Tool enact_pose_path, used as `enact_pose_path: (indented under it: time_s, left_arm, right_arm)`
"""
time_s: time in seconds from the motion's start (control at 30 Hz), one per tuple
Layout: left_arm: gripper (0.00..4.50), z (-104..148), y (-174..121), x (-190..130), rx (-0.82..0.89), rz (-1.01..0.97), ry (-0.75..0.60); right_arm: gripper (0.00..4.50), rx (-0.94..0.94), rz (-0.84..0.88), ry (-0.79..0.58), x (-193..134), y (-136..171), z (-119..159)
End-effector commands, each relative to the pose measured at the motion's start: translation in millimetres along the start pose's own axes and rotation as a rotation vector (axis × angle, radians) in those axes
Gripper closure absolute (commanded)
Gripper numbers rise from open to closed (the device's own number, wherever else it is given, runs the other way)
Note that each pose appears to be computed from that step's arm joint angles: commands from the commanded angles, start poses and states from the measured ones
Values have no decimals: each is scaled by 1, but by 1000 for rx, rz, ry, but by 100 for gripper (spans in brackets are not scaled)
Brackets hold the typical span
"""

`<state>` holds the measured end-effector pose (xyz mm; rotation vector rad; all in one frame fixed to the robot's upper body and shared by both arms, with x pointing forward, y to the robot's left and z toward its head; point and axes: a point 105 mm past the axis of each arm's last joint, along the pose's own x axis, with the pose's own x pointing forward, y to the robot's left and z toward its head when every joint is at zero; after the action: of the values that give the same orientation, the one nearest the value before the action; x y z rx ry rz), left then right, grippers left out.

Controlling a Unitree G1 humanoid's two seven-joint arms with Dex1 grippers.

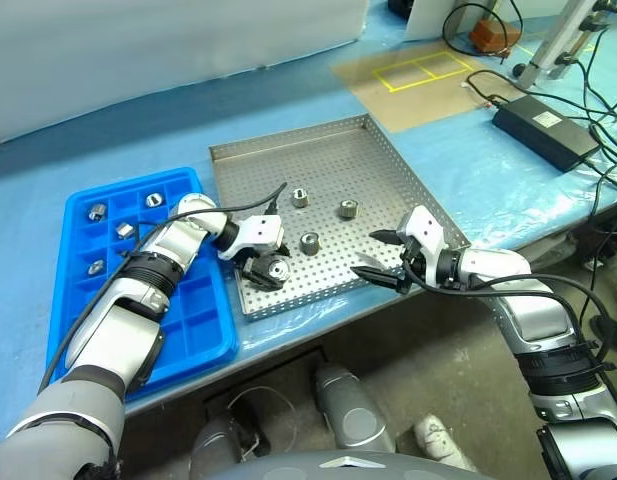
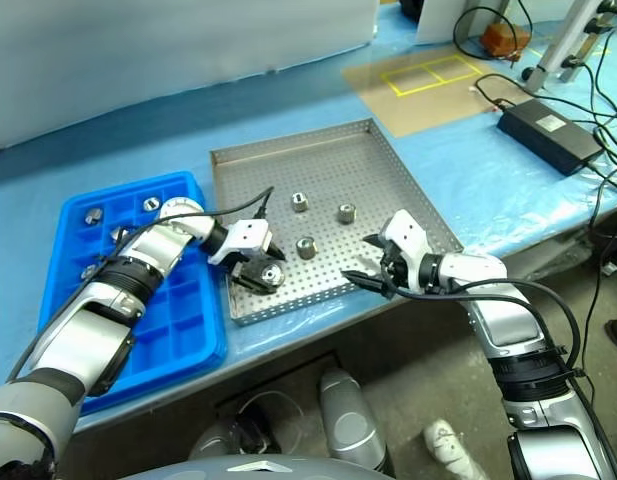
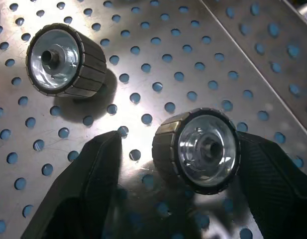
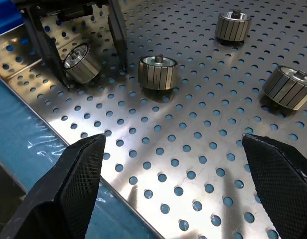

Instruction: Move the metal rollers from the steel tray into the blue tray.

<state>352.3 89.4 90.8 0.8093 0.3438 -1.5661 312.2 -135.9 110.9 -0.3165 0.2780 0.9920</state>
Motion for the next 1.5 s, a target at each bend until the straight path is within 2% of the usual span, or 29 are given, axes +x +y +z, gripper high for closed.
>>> enact_pose_path:
  time_s: [0.03, 0.13, 0.23, 0.3, 0.43, 0.53, 0.67, 0.8, 1.1, 1.3, 1.5]
  left_arm:
    - [82, -10, -8, 0, -8, -28, 29]
    - [82, -16, -12, 0, -4, -41, 50]
    - [143, -16, -11, 1, -1, -23, 43]
    - [205, -17, -9, 1, -12, 2, 43]
    - [205, -13, -11, -1, -14, -5, 17]
    - [261, -14, -7, -2, -7, 31, 26]
    - [261, -4, 3, -8, -1, 102, -15]
    - [261, 22, 9, -28, -58, 169, -153]
    - [261, 36, -1, -86, -39, 363, -166]
    - [261, 26, -34, -122, -78, 510, -110]
    - [261, 20, -48, -152, -180, 735, -108]
  right_arm:
    - [0, -38, 0, -22, -3, -1, 9]
    - [0, -40, -1, -24, -2, -2, 10]
    - [0, -46, 2, -23, -1, -3, 10]
    - [0, -49, 4, -22, 0, -3, 10]
    - [0, -55, 6, -26, 2, -5, 12]
    - [0, -56, 5, -30, 3, -6, 13]
    - [0, -52, 18, -37, 4, -4, 14]
    - [0, -47, 48, -44, 8, 0, 16]
    - [0, -70, 155, -83, 28, 6, 32]
    - [0, -96, 263, -111, 47, 9, 48]
    - [0, -140, 370, -117, 67, 17, 57]
